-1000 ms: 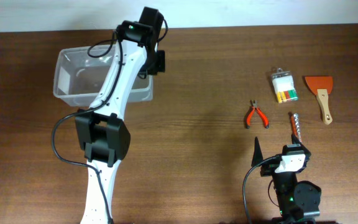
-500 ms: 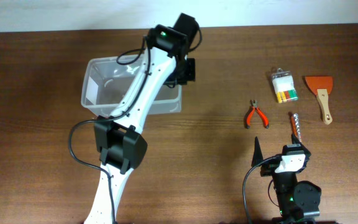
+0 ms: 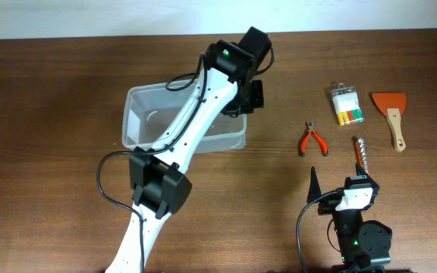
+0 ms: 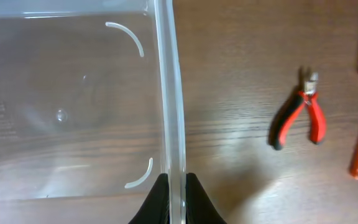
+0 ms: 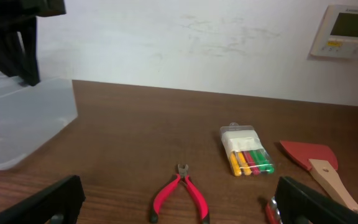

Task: Pack container
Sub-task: 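Slide the container rightward toward the pliers with the left gripper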

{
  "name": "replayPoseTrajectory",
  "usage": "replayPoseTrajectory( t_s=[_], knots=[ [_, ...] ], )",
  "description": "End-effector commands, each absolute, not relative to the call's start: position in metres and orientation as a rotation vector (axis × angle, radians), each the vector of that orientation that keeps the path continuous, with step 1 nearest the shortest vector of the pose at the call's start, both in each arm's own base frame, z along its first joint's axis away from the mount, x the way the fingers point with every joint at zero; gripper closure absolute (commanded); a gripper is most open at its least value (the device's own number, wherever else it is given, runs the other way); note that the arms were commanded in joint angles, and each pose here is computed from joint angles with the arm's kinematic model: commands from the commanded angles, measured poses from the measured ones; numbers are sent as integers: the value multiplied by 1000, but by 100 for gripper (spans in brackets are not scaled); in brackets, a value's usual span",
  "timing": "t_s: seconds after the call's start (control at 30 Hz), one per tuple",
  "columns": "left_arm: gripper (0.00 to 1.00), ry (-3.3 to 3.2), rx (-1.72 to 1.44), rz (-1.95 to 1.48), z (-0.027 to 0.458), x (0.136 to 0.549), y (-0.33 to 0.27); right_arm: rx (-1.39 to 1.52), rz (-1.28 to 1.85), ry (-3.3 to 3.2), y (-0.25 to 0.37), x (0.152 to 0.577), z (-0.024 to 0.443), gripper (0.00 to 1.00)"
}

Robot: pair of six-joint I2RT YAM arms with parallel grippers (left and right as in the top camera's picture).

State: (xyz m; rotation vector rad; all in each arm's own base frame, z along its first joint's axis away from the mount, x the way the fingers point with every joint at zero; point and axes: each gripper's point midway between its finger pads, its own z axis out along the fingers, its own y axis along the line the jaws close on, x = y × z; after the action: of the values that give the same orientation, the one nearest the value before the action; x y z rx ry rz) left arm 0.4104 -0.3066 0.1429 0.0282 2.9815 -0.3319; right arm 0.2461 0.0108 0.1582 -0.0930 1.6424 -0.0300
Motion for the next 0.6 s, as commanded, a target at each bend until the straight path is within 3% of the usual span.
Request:
replayPoseTrajectory(
  t_s=[0.0,0.57],
  knots=[
    [98,2945,54,-419,152,408,-329,-74,-43,1649,7,246,155,1],
    [98,2836,130,-283,155,408,-347,-74,-43,1649,7,246,155,1]
  ],
)
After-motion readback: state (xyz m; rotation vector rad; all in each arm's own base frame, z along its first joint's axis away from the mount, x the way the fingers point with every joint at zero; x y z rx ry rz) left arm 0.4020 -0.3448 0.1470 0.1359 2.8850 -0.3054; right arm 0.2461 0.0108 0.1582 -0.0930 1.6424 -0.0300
